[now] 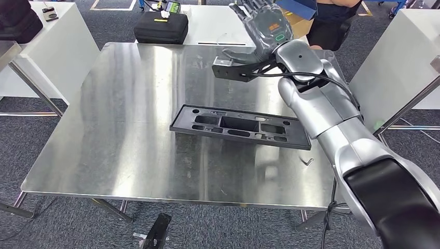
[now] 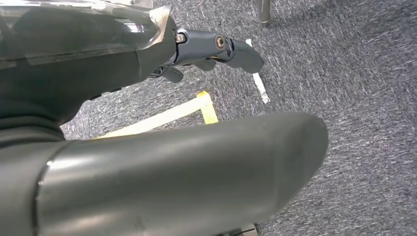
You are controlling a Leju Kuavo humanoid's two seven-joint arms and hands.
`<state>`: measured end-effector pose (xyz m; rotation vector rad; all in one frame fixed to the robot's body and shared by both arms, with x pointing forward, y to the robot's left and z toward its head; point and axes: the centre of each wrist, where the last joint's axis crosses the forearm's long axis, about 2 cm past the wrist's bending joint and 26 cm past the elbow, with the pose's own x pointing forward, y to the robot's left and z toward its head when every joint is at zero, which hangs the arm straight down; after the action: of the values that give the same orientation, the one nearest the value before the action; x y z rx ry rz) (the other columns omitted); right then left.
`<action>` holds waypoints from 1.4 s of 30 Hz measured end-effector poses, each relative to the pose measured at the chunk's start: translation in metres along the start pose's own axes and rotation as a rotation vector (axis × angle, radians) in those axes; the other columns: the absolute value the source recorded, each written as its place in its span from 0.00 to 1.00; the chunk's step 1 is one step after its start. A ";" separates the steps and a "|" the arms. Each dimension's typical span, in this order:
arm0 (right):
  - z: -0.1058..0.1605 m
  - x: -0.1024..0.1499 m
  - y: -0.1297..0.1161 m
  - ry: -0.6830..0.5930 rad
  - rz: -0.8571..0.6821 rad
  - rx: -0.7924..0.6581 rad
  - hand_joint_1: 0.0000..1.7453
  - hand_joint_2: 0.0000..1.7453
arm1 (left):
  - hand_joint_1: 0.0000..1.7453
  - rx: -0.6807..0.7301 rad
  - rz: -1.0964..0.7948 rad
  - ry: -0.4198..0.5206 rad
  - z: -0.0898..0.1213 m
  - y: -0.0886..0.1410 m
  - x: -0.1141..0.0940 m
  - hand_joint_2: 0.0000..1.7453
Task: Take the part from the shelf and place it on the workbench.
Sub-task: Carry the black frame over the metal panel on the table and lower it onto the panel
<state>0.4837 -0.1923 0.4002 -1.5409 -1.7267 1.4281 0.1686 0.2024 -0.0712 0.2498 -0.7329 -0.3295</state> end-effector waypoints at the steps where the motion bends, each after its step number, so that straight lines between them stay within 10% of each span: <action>1: 0.000 0.000 -0.003 0.001 -0.001 -0.010 0.00 0.00 | 0.00 0.000 -0.002 -0.001 0.000 0.000 0.000 0.00; 9: 0.000 -0.018 -0.027 0.124 -0.077 -0.215 0.00 0.00 | 0.00 0.018 0.003 0.001 0.001 0.001 -0.003 0.00; 16: 0.029 -0.116 -0.030 0.382 -0.110 -0.376 0.00 0.00 | 0.00 0.048 0.047 0.002 0.004 0.001 -0.012 0.00; 20: 0.078 -0.176 0.017 0.493 -0.280 -0.395 0.00 0.00 | 0.00 0.062 0.069 -0.021 0.006 0.001 -0.019 1.00; 24: 0.135 -0.187 0.073 0.572 -0.461 -0.384 0.00 0.00 | 0.00 0.100 0.086 -0.036 0.008 0.003 -0.026 0.00; 29: 0.205 -0.155 0.120 0.593 -0.567 -0.345 0.00 0.00 | 0.00 0.125 0.075 -0.037 0.010 0.007 -0.035 0.00; 42: 0.257 -0.096 0.118 0.457 -0.593 -0.401 0.00 0.00 | 0.00 0.148 0.101 -0.014 0.010 0.013 -0.044 0.00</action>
<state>0.3548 -0.3997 0.2282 -1.2345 -1.9989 0.4212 0.1337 0.2300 -0.0862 0.3492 -0.7818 -0.1817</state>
